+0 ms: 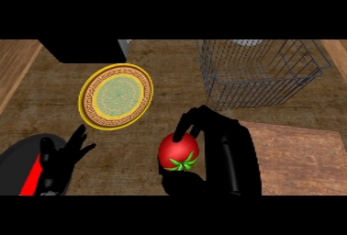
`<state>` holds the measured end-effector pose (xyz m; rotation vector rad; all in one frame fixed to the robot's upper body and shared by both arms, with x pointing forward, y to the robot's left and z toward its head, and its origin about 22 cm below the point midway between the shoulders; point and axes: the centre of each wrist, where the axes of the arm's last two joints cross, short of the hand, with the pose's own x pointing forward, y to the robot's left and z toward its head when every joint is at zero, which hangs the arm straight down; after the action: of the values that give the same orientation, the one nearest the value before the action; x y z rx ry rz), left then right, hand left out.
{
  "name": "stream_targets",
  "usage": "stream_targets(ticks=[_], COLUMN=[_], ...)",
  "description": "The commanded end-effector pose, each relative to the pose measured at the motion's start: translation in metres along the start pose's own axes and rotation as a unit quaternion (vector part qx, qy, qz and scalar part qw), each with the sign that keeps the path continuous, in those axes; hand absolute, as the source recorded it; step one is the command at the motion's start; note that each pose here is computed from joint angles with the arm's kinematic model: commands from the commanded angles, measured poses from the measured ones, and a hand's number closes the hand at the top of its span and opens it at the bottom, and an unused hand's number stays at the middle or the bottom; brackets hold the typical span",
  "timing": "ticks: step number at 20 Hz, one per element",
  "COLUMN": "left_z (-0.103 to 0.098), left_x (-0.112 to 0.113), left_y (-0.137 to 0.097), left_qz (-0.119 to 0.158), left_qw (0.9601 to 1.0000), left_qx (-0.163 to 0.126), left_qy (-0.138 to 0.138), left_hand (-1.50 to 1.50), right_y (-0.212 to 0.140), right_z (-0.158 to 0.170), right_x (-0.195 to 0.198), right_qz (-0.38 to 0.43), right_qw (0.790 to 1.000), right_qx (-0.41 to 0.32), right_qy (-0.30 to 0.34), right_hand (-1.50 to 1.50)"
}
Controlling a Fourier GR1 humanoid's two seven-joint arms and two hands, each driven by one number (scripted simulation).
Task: Pick the tomato from the cutting board and place it in the basket
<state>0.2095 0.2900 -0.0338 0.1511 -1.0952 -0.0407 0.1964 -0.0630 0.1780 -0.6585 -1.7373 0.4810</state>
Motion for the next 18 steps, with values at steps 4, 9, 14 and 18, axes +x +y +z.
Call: stream_targets(ticks=[4, 9, 14, 18], left_z=[-0.002, -0.003, 0.009, -0.001], left_x=[-0.019, -0.021, -0.023, -0.021], left_y=[-0.003, 0.003, 0.002, 0.005], left_qz=[0.008, 0.000, -0.004, 0.004], left_qw=[0.9994, 0.9991, 0.9989, 0.9992], left_qx=[0.003, -0.001, -0.014, 0.000], left_qy=[0.033, 0.042, 0.045, 0.039], left_hand=[0.00, 0.00, 0.00, 0.00], right_y=[-0.054, -0.067, -0.087, -0.092], right_z=[-0.050, -0.091, -0.126, -0.160], right_x=[0.053, 0.059, 0.042, 0.020], right_qz=[-0.019, -0.007, 0.004, 0.029], right_qw=[0.996, 0.993, 0.992, 0.990], right_qx=[-0.078, -0.091, -0.090, -0.096], right_qy=[0.042, 0.072, 0.092, 0.095], right_hand=[1.50, 1.50, 1.50, 1.50])
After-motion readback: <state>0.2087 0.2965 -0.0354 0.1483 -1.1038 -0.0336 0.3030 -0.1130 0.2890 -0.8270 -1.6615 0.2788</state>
